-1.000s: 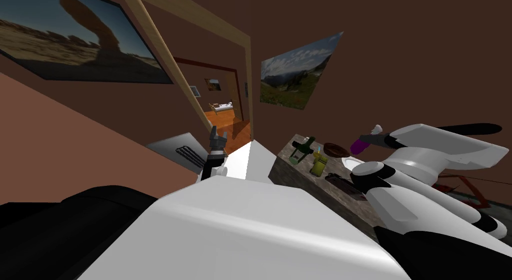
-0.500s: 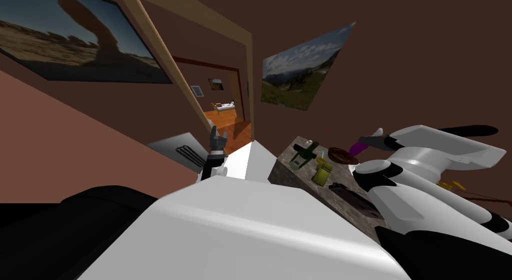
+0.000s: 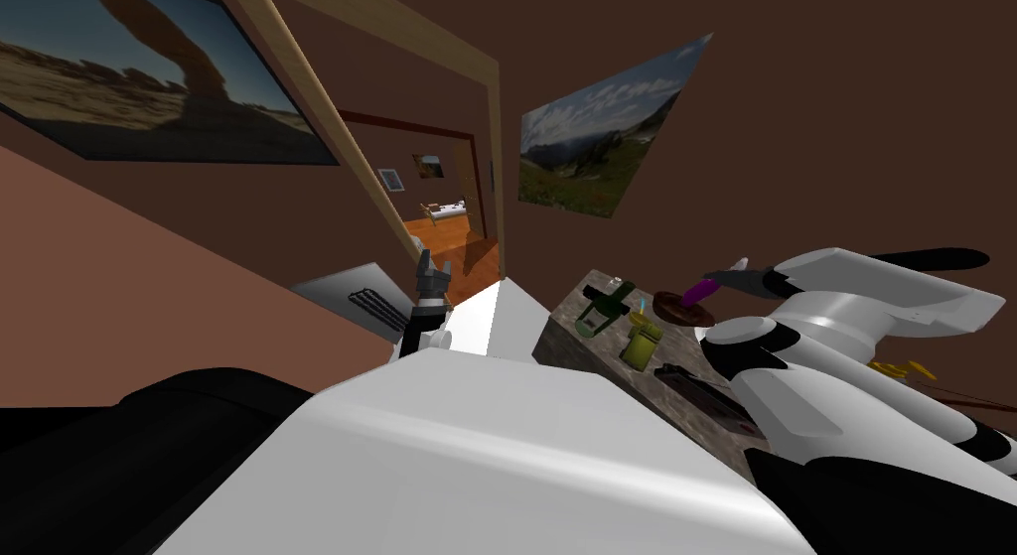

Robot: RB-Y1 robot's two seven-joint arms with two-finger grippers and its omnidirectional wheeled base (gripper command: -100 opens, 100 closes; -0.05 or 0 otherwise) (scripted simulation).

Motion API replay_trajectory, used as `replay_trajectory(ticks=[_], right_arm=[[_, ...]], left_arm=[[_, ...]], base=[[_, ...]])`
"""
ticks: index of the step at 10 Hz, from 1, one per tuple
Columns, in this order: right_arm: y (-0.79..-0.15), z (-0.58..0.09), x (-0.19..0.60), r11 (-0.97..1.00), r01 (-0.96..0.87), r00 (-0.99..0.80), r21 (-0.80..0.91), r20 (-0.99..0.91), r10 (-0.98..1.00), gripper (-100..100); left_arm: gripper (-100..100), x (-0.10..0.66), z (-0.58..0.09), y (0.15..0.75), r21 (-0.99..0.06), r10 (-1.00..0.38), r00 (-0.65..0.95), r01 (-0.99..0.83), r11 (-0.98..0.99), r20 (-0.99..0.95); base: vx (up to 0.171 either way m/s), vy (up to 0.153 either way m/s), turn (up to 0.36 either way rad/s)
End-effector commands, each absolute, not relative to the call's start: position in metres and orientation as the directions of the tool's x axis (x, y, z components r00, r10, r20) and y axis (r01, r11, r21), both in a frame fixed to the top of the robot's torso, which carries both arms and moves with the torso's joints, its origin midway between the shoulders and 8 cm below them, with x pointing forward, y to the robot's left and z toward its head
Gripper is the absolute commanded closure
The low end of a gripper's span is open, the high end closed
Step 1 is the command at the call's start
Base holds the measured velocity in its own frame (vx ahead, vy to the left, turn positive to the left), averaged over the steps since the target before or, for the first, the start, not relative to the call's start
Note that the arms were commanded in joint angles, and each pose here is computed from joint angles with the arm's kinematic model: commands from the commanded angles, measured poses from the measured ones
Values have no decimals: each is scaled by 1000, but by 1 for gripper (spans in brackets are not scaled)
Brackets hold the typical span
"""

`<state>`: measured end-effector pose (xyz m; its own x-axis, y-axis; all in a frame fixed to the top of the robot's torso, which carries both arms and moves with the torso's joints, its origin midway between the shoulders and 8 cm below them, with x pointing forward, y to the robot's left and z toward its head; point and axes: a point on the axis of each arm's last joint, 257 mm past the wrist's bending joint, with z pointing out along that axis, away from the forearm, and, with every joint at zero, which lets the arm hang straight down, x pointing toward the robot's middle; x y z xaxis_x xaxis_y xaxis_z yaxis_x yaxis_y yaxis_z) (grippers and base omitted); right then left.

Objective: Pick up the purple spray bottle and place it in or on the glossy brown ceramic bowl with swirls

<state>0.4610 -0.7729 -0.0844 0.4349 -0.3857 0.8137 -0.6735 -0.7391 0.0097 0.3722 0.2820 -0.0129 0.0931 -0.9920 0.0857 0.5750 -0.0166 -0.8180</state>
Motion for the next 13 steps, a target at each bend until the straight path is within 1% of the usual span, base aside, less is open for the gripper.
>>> replay_trajectory(ticks=[1, 2, 6, 7, 8, 13], right_arm=[[-773, -84, 461, -739, -674, 435, 10, 814, -386, 0], [-776, -70, 455, -734, -679, 435, 12, 812, -389, -100], [-783, -41, 442, -721, -693, 434, 17, 808, -398, -100], [-782, -47, 445, -723, -690, 434, 16, 809, -396, -100], [-782, -46, 445, -723, -691, 434, 16, 808, -397, 0], [-782, -46, 445, -723, -690, 434, 16, 808, -397, 0]], left_arm=[[0, 372, -13, 282, -818, -992, 93, 575, -17, 86], [0, 372, -13, 282, -818, -992, 93, 575, -17, 86], [0, 372, -13, 282, -818, -992, 93, 575, -17, 86], [0, 372, -13, 282, -818, -992, 93, 575, -17, 86], [0, 372, -13, 282, -818, -992, 93, 575, -17, 86], [0, 372, -13, 282, -818, -992, 93, 575, -17, 86]], base=[[0, 0, 0], [5, -2, 72], [10, -7, 53], [4, -3, 12], [0, 0, 0], [0, 0, 0]])
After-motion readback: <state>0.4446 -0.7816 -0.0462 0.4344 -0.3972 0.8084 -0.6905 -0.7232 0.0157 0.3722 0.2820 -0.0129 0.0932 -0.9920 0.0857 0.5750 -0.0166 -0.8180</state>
